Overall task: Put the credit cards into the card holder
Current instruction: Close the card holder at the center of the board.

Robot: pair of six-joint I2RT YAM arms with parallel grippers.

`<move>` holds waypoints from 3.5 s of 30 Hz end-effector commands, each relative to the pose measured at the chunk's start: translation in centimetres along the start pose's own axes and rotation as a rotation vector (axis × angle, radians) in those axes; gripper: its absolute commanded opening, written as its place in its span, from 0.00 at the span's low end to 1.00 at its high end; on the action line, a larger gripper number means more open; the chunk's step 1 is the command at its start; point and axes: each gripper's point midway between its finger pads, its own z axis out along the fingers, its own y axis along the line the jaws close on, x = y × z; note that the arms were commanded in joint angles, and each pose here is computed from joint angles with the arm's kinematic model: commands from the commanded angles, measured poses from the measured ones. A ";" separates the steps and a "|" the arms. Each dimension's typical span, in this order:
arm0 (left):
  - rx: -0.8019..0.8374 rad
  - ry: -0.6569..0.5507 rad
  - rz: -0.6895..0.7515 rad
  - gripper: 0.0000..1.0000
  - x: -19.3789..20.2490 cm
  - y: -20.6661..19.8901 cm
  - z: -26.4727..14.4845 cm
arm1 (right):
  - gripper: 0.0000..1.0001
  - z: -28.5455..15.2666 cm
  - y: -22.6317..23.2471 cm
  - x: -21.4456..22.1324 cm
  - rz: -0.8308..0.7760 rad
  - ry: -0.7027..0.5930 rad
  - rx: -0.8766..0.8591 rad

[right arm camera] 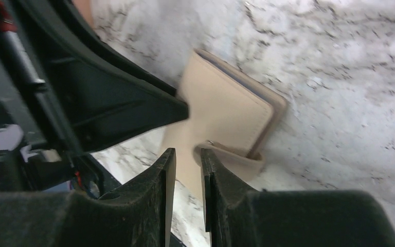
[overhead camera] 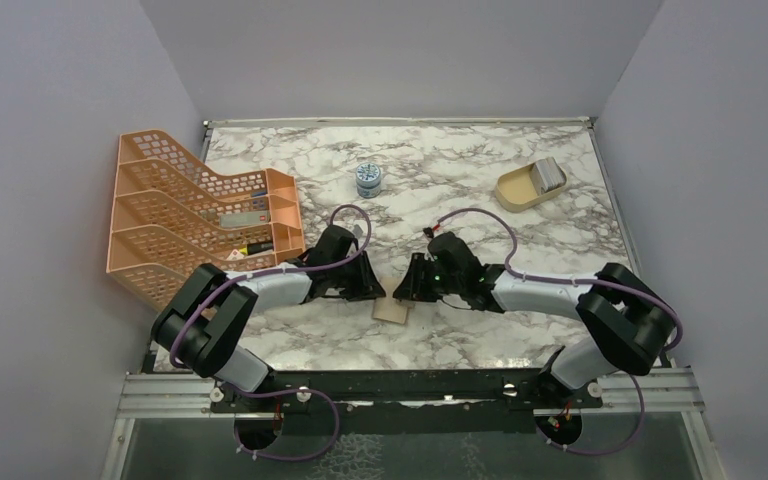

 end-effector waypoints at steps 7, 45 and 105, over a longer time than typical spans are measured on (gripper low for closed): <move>-0.058 0.033 -0.007 0.26 1.5 1.7 0.4 | 0.24 -0.2 1.1 -1.1 -0.032 -0.019 0.002; -0.042 0.026 -0.001 0.26 1.5 1.2 0.2 | 0.18 0.8 -0.8 0.6 -0.022 0.010 0.075; -0.002 -0.061 0.021 0.43 -0.4 -1.3 -1.9 | 0.18 0.8 -2.4 -0.3 -0.199 0.095 0.376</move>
